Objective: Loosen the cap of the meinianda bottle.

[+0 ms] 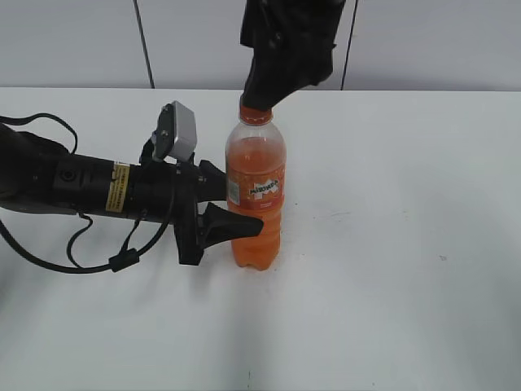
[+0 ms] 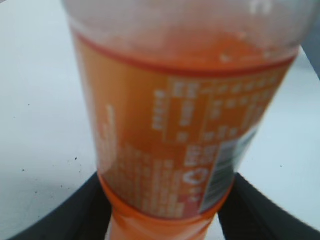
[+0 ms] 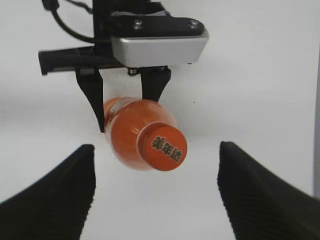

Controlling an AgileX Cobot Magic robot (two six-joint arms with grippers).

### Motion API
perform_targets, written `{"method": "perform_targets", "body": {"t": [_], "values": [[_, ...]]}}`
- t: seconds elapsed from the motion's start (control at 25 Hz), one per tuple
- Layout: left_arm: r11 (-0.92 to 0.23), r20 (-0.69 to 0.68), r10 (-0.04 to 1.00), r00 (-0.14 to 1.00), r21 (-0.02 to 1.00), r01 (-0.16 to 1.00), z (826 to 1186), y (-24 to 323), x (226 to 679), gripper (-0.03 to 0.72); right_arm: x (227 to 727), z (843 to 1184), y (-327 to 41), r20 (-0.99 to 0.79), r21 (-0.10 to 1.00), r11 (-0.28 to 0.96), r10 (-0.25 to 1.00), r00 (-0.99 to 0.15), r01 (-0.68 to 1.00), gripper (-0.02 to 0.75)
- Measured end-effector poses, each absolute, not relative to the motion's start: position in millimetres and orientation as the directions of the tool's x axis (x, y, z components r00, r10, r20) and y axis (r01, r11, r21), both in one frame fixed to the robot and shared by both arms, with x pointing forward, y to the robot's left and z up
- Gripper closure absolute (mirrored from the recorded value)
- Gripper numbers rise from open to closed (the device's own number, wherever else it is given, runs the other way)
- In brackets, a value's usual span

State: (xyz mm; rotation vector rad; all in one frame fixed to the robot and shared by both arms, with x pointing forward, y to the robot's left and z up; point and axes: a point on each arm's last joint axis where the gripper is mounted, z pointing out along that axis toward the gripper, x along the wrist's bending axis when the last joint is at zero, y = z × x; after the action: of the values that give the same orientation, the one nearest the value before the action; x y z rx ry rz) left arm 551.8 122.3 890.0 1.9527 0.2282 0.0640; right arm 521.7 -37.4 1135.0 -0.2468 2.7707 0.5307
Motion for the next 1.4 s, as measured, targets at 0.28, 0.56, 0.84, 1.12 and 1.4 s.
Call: {"method": "perform_targets", "body": {"t": [0.28,0.56,0.84,1.12,1.4], "values": [[-0.367,-0.062,0.190,0.980,0.921,0.130,890.0,122.3,551.8,0.298,518.5,1142.6,-41.3,0.064,0.478,0.621,0.680,-0.730,0.621,0.164],[-0.367,-0.062,0.189,0.980,0.921,0.130,890.0,122.2,551.7,0.298,521.4,1137.5,-39.6,0.177,0.436,0.428,0.821,-0.542,0.792,0.228],[-0.367,-0.062,0.189,0.980,0.921,0.130,890.0,122.2,551.7,0.298,533.4,1113.0,-30.4,0.161,0.389,0.441,0.832,-0.531,0.809,0.247],[-0.367,-0.062,0.189,0.980,0.921,0.130,890.0,122.2,551.7,0.298,539.2,1104.2,-26.7,0.150,0.389,0.442,0.835,-0.529,0.808,0.277],[-0.367,-0.062,0.189,0.980,0.921,0.130,890.0,122.2,551.7,0.298,541.5,1098.2,-25.0,0.145,0.375,0.446,0.838,-0.526,0.813,0.309]]}}
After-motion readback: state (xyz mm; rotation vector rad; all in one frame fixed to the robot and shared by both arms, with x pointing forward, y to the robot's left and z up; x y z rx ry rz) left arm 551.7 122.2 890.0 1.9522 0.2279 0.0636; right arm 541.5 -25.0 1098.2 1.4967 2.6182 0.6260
